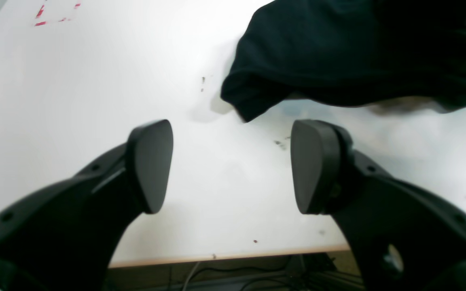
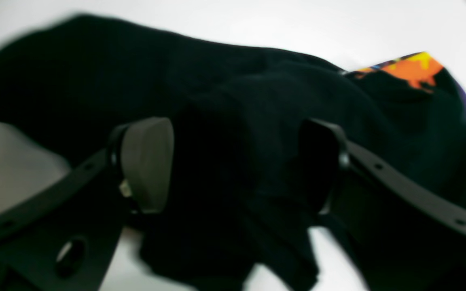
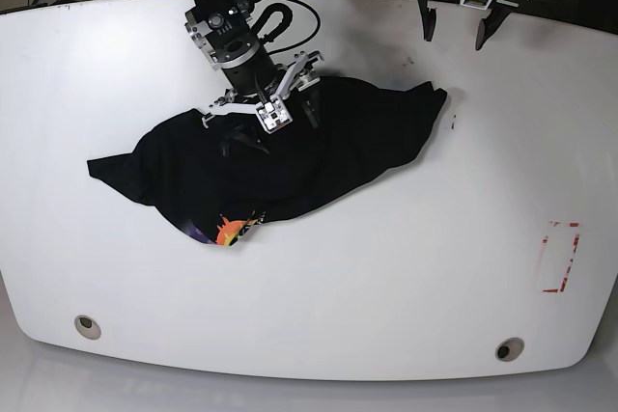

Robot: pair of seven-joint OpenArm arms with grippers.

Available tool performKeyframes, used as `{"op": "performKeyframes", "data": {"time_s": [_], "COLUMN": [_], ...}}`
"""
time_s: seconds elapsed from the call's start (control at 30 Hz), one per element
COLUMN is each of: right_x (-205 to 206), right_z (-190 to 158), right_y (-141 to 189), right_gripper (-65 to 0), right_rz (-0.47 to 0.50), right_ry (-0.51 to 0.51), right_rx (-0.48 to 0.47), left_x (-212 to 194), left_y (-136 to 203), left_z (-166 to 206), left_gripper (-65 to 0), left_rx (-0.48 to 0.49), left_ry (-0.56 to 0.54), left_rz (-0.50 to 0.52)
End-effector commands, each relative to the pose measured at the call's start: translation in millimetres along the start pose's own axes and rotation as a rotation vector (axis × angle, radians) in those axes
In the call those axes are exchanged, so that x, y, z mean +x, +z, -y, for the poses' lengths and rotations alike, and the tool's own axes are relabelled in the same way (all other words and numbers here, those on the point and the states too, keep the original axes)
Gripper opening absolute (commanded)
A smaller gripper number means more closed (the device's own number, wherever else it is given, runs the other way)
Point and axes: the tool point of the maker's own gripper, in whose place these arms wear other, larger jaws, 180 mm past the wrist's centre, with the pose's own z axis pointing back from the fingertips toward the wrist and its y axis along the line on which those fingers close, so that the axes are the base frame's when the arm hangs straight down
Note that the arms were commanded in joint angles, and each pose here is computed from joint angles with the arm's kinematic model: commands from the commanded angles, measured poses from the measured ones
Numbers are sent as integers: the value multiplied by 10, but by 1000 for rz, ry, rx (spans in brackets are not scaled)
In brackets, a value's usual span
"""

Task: Layout the t-shirt on the table in an organized manner, then fold the t-shirt properly
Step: 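Grasp the bunched fabric of the black t-shirt with the right gripper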

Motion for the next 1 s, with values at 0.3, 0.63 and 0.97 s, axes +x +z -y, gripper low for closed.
{"op": "performKeyframes", "data": {"time_s": [0.3, 0.63, 0.97], "right_x": [-42, -55, -2], "right_z": [159, 185, 234], "right_y": [-252, -318, -340], "right_gripper": [-212, -212, -212], "right_rz": [12, 21, 33], "right_ry": [31, 36, 34], "right_rx": [-21, -26, -36], "left_x": [69, 66, 80], "left_y": [36, 33, 18], "left_z": [-10, -11, -13], "left_gripper": [-240, -240, -240], "left_rx": [4, 4, 5], "left_ry": [-1, -1, -3], "left_rz": [28, 28, 34]}}
